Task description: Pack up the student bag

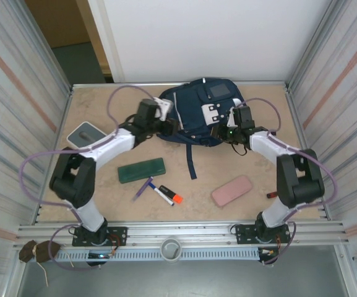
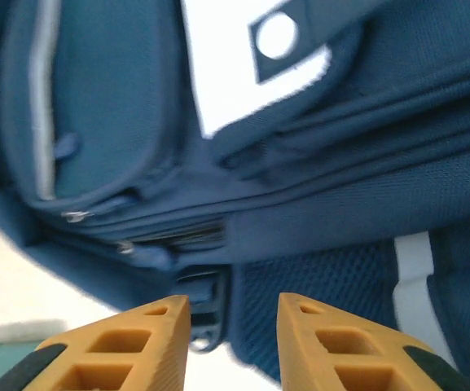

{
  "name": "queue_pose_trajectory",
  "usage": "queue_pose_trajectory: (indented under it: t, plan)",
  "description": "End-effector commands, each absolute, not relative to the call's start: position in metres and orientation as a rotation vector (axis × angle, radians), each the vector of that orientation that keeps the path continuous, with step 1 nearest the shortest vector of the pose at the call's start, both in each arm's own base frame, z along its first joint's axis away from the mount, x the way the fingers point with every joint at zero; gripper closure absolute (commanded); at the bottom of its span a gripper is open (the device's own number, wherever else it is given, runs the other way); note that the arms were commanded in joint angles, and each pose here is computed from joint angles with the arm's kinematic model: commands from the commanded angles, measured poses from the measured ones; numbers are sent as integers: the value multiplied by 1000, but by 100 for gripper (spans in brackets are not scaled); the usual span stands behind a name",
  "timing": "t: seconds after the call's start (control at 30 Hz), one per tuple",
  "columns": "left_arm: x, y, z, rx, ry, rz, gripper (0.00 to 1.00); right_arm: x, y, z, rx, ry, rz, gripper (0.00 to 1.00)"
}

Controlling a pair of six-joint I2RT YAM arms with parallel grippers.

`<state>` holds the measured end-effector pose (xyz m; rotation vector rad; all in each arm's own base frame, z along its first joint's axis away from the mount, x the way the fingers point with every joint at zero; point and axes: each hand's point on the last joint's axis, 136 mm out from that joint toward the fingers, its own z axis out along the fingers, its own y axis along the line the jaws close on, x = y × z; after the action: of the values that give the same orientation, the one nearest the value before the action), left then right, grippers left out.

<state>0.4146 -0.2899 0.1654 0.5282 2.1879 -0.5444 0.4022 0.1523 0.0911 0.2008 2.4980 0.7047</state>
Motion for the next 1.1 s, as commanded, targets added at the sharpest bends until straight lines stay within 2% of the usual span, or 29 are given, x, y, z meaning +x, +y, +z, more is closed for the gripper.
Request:
queue_pose_trajectory:
  t: [0.0,0.17,0.3,0.53,0.57,0.77,0.93,1.07]
  plan:
    - [412,-306,151,502,2268,-376,43,401,150,65,285,2548,759,76]
    - [407,-335,124,528,2310,-235,37,378,157,37,357,2576,813,85]
    - [412,-341,110,536,2324,-110,33,368,160,29,408,2553,880,88]
    - [419,-345,93,517,2361,-55,30,360,161,27,416,2533,894,89]
    - [418,-347,79,528,2381,-35,29,360,161,26,413,2536,893,89]
    - [417,-359,67,540,2386,-6,22,358,163,21,406,2547,908,89]
    - [424,-345,63,525,2357,128,25,356,163,19,398,2554,911,89]
    - [427,-342,64,545,2338,164,35,355,159,16,395,2564,888,90]
